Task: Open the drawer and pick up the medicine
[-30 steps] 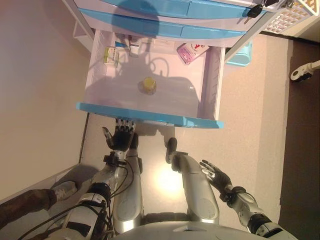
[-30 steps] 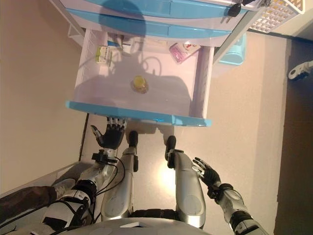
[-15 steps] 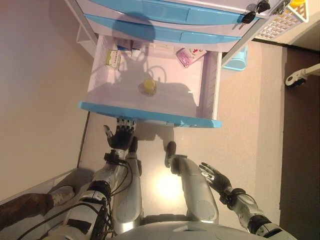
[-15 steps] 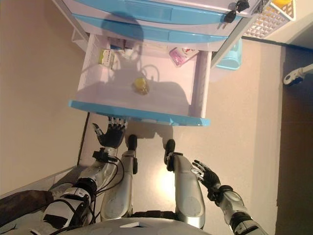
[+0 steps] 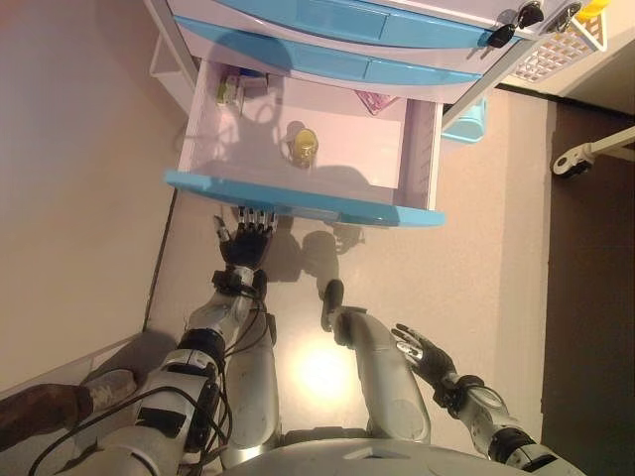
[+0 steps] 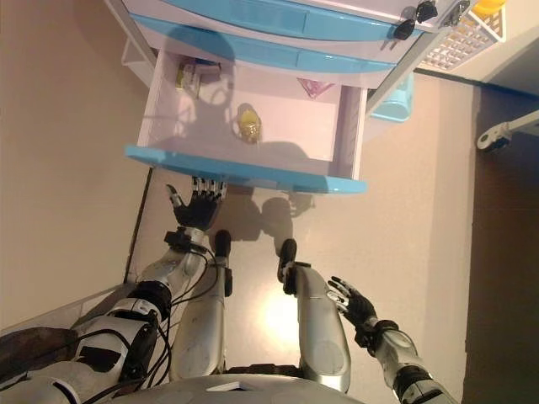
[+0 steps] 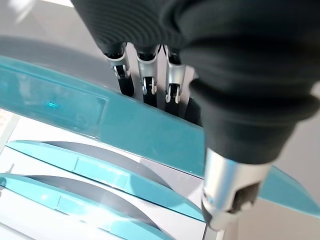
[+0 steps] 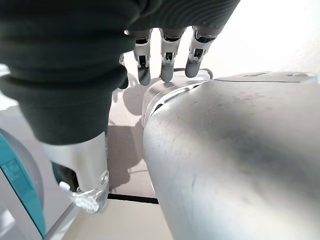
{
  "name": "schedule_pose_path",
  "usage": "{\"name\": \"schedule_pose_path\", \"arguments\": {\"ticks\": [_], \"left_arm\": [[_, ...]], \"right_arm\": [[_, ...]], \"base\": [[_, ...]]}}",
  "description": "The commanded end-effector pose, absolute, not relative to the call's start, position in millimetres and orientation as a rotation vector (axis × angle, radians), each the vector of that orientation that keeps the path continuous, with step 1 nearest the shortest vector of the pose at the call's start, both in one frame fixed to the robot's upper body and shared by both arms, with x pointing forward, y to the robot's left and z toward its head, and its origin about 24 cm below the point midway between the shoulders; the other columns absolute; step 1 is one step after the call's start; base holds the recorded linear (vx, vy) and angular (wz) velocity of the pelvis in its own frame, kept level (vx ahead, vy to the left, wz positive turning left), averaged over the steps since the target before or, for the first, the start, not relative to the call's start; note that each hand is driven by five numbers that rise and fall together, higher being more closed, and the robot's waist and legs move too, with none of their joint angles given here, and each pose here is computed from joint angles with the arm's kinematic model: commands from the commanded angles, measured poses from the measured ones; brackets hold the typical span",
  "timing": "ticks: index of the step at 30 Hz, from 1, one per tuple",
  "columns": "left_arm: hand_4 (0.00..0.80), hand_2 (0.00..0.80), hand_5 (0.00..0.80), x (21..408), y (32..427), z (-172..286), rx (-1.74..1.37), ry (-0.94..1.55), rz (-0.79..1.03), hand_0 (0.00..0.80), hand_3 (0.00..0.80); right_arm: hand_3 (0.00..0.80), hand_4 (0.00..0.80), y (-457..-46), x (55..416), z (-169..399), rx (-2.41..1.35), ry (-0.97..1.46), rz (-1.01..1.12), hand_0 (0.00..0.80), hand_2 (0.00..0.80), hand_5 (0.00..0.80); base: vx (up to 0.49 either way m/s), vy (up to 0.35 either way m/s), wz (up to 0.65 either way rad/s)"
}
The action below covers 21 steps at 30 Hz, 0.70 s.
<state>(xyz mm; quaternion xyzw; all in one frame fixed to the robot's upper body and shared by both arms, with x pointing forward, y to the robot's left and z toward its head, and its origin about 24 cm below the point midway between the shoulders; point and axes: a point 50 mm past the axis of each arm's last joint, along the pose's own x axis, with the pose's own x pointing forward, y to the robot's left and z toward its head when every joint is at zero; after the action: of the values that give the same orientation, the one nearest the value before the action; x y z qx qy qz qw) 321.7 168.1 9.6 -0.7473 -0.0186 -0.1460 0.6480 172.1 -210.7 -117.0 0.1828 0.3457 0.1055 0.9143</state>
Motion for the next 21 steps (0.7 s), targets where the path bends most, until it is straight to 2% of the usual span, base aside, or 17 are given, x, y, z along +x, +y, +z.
{"name": "schedule_pose_path", "arguments": {"ticks": [1,14,21], "left_arm": [[0.000,0.000,0.000,227.4,243.6,-96.8,-1.754,0.201,0.606,0.000,0.000],[0.000,0.000,0.000,222.5,225.4,-100.6,-1.724,0.281,0.457,0.000,0.000],[0.000,0.000,0.000,218.5,217.5,-93.1,-1.761,0.083,0.222,0.000,0.000]], "right_arm": [[0.000,0.000,-190.4,173.1,-112.9,0.416,0.663,0.315,0.000,0.000,0.000],[0.000,0.000,-192.0,171.7,-113.1,0.417,0.662,0.301,0.000,0.000,0.000],[0.000,0.000,-192.6,172.3,-112.1,0.425,0.654,0.293,0.000,0.000,0.000]], "base": [[0.000,0.000,0.00],[0.004,-0.002,0.01],[0.002,-0.005,-0.05]]}}
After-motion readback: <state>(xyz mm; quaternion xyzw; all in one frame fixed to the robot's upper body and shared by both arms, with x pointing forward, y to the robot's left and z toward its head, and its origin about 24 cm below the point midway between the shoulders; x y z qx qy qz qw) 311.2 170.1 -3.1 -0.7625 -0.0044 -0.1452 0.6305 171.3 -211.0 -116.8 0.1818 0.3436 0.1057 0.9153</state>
